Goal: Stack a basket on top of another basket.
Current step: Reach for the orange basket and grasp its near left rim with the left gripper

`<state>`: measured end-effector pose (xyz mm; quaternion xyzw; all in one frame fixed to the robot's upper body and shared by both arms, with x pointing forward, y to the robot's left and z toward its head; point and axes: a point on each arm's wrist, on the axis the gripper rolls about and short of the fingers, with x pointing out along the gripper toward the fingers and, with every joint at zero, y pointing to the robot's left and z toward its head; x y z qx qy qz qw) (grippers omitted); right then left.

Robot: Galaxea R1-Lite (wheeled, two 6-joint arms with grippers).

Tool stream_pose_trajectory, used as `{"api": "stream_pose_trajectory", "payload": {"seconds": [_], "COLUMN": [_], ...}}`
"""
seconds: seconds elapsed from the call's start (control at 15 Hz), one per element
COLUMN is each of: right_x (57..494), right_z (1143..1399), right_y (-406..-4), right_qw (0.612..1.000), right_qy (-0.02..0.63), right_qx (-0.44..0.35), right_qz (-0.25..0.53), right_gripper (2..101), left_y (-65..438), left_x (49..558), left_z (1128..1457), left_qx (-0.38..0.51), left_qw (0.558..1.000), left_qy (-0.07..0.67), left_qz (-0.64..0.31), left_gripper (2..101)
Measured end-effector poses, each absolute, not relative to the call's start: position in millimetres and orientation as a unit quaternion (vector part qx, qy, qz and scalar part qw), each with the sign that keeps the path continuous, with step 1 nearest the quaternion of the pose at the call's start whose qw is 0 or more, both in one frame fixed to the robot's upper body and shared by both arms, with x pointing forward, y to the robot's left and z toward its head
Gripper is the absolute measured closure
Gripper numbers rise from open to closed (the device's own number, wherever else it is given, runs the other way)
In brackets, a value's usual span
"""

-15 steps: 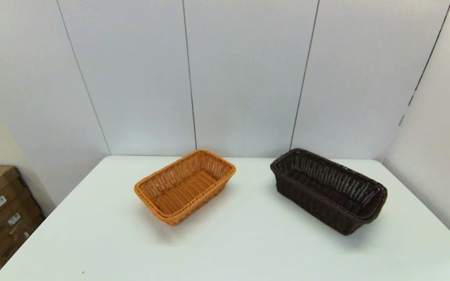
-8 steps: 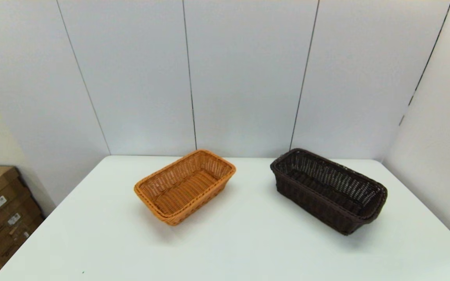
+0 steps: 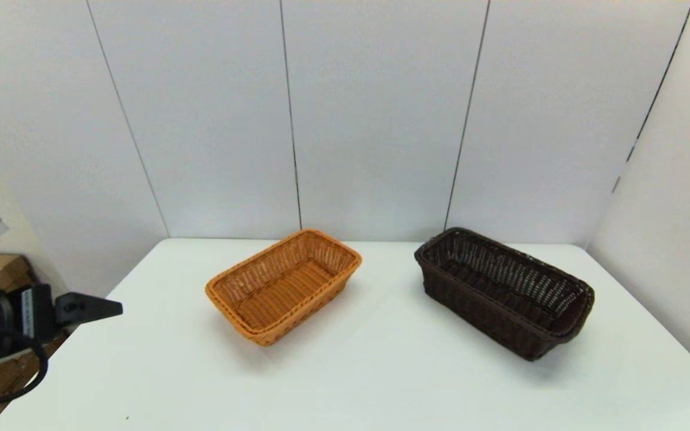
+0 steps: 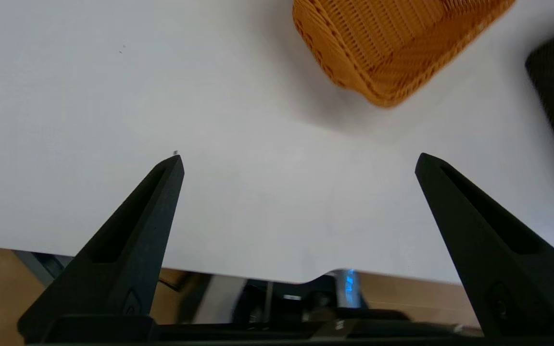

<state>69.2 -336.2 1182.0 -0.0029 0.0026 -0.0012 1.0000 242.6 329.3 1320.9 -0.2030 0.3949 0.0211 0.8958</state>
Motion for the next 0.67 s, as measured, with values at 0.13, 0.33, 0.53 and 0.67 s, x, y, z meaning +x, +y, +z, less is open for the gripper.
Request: {"api": "stream_pose_trajectory", "payload": {"seconds": [0.13, 0.33, 0.53, 0.67], "right_x": [69, 69, 69, 69], "right_z": [1182, 1182, 1182, 1182], "right_y": [-336, -336, -336, -336], "right_qw": [1.0, 1.0, 1.0, 1.0], "right_qy": [0.003, 0.003, 0.003, 0.003], "right_qx": [-0.003, -0.003, -0.003, -0.003], "right_qz": [-0.001, -0.001, -0.001, -0.001], "right_gripper": [5.0, 5.0, 5.0, 5.0], "left_y": [329, 329, 324, 315], "left_x": [275, 313, 345, 360], "left_z": [1315, 1295, 1265, 1250], "left_qx": [-0.25, -0.293, -0.315, -0.323], "left_qw": [0.87, 0.83, 0.789, 0.769], "left_qy": [0.422, 0.461, 0.498, 0.516], "left_qz": [0.053, 0.114, 0.177, 0.192], "left_gripper": [5.4, 5.4, 5.4, 5.4]}}
